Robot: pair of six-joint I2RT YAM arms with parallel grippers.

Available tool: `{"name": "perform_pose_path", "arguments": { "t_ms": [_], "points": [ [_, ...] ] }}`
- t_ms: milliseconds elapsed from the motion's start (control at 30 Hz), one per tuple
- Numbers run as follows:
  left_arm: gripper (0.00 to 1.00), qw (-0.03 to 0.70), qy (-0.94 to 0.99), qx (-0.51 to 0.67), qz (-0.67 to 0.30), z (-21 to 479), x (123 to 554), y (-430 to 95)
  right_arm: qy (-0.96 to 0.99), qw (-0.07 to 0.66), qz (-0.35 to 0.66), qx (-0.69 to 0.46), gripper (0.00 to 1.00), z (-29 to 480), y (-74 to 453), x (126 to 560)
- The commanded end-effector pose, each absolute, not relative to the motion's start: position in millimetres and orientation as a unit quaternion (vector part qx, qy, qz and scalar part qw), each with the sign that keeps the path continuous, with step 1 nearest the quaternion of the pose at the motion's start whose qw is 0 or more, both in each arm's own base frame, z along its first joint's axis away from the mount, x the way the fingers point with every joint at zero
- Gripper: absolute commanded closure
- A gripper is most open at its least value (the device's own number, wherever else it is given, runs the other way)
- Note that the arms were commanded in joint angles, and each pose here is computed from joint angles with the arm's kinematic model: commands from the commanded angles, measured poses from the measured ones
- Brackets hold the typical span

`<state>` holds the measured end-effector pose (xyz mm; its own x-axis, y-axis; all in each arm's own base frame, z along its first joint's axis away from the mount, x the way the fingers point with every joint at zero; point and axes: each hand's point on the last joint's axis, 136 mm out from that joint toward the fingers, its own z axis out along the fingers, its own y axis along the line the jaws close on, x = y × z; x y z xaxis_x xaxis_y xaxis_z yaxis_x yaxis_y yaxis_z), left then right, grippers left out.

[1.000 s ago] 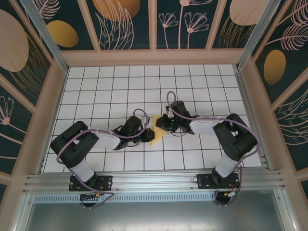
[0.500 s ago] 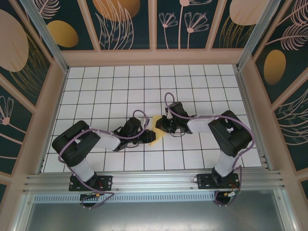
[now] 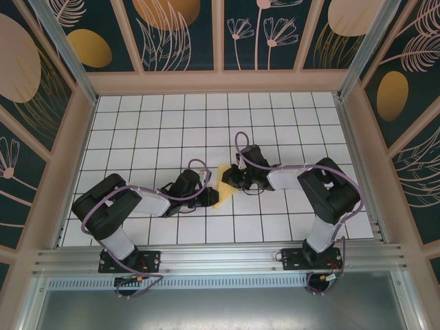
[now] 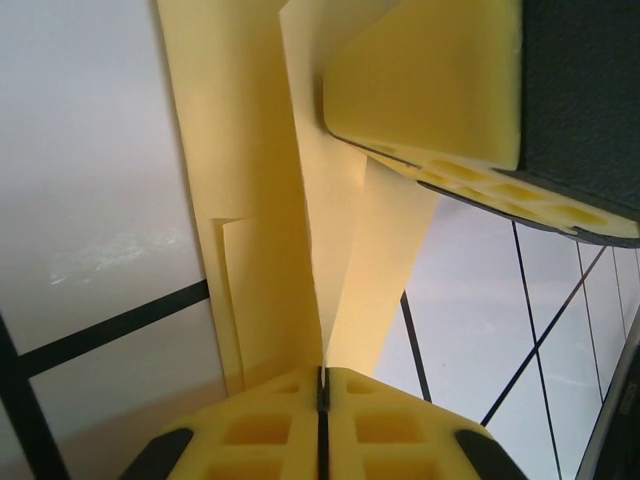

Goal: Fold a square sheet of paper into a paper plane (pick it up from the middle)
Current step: Fourth fold the wing at the center of the table.

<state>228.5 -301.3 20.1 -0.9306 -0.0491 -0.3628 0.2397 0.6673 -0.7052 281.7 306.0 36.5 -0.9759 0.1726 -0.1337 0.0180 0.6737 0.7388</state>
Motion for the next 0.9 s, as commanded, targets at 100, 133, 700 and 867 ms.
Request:
{"name": "perform_pose_path", "arguments": {
  "t_ms": [100,133,700,867],
  "points": [
    [0.98,0.173,0.896,0.038,-0.407,16,225,-295,0.909,0.102,0.401,0.044,0.86,41,310,286],
    [0.99,0.171,0.896,0.036,-0.409,15,224,-296,0.909,0.104,0.401,0.042,0.86,43,309,286],
    [1.00,0.150,0.893,-0.006,-0.423,4,218,-288,0.903,0.097,0.419,0.018,0.85,53,318,274],
    [1.00,0.151,0.893,-0.019,-0.423,3,216,-284,0.903,0.099,0.417,0.020,0.85,51,321,280]
  ]
}}
